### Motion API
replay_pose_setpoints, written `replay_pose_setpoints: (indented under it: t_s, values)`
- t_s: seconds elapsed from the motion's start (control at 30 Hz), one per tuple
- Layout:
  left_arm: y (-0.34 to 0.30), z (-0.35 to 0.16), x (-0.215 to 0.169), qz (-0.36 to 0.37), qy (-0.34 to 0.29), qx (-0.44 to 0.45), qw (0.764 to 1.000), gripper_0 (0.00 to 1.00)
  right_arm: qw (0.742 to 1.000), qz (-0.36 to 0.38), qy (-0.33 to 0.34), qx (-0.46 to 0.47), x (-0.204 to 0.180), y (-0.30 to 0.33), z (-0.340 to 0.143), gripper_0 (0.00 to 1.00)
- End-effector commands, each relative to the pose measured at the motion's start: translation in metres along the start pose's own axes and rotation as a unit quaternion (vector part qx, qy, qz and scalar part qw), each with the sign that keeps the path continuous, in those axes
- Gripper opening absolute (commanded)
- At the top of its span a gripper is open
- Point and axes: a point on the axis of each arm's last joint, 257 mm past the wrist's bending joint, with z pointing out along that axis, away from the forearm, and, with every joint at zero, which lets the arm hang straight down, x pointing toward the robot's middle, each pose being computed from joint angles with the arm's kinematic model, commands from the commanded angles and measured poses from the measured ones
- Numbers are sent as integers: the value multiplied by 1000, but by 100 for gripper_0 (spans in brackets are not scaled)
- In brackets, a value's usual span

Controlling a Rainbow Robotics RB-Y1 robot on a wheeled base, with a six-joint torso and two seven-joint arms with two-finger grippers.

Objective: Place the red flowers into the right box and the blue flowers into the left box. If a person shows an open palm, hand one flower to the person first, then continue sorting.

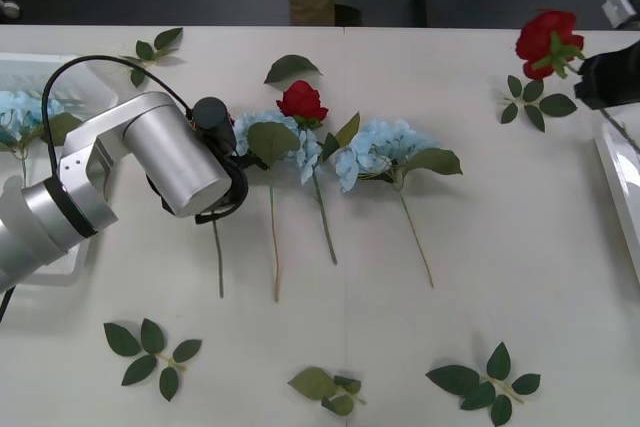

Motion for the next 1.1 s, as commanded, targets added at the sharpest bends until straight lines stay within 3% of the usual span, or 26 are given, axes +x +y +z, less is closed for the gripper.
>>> replay_pose_setpoints:
  t_s: [0.03, 0.43, 0.8, 1.1]
  values:
    - [-4, -53, -29, -19, -7, 26, 999, 0, 997, -10, 20, 69, 24, -79, -61, 0]
    - [-53, -167, -57, -6, -21, 170, 985, 0, 979, -29, 46, 196, 109, -254, -142, 0]
    - [-96, -233, -81, 104, -105, 284, 947, 0, 972, -25, 34, 230, 170, -284, -87, 0]
    - [-156, -278, -91, 194, -203, 378, 882, 0, 977, -14, 37, 208, 189, -260, -44, 0]
